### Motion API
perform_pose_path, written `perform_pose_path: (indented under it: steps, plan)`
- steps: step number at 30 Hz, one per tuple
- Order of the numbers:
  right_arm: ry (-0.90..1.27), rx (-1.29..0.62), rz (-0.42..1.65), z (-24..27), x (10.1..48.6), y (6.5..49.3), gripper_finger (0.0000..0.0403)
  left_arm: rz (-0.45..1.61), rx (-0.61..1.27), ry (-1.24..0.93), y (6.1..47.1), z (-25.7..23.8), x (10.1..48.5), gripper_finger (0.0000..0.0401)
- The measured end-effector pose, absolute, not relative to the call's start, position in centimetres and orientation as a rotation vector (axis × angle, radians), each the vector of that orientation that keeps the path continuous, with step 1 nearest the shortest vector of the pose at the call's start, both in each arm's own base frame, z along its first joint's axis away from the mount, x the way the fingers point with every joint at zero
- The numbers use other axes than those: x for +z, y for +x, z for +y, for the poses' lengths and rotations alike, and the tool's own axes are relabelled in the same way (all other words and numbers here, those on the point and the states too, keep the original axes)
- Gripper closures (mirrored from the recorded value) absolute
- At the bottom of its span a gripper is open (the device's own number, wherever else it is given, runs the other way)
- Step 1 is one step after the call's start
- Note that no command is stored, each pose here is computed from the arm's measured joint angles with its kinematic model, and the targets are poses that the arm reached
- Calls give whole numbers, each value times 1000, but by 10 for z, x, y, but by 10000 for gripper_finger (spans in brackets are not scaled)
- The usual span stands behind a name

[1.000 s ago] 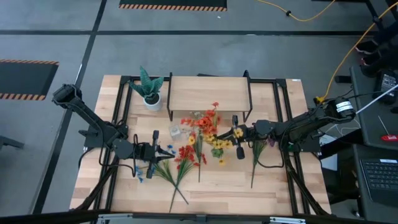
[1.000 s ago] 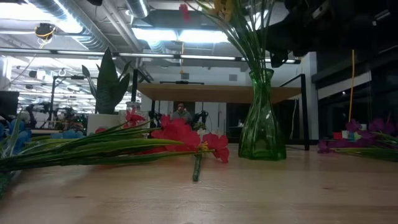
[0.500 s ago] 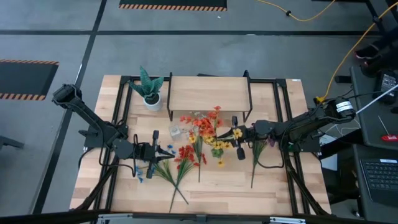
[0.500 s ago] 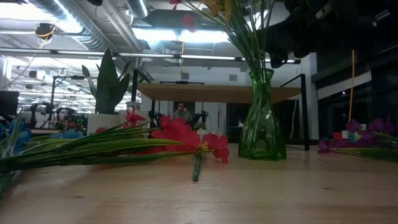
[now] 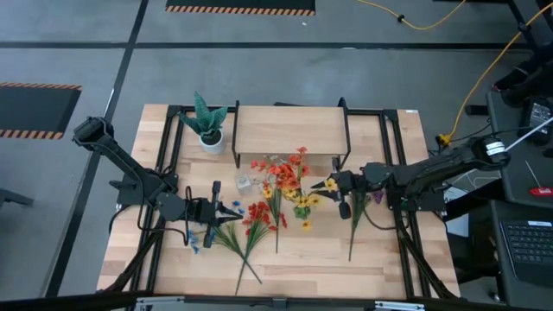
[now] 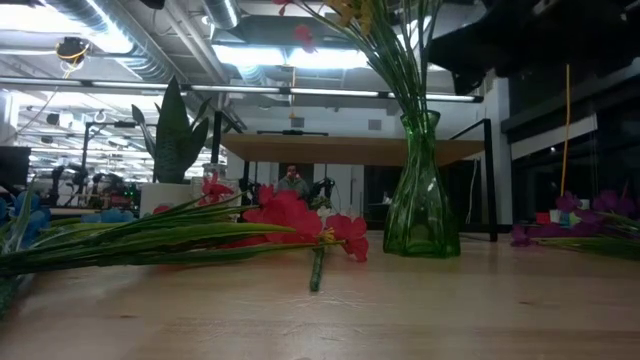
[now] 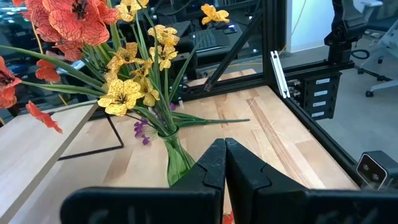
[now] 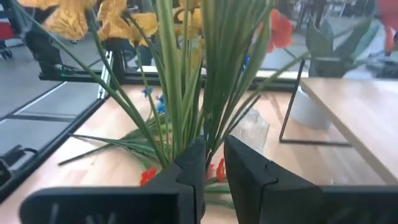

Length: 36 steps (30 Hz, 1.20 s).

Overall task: Pick and place flowers into a vace then onto a shelf
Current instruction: Put the purple flowers into the green vase

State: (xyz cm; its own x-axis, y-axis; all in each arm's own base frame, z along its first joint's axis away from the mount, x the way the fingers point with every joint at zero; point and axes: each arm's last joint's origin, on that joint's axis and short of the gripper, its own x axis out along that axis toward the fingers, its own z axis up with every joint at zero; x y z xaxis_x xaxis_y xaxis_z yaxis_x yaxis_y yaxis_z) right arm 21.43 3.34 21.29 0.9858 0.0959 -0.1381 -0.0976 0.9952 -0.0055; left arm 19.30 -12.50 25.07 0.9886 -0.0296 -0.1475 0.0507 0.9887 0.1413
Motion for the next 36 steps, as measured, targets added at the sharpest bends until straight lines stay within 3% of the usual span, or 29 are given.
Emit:
perform_pose_path:
  steps: [8,15,18,31,36]
  plan:
    - [92,78,250,32,219,204,341,145,-44,145,193,-125,251,397]
    - [108,-39,486,37,243,208,392,145,-44,145,193,-125,251,397]
    - [158,-114,597,44,252,206,395,145,-45,144,193,-125,251,397]
    - [448,-339,1052,102,250,190,400,145,-47,151,193,-125,251,397]
    - [520,-427,1141,130,245,182,401,142,-51,220,193,-125,251,397]
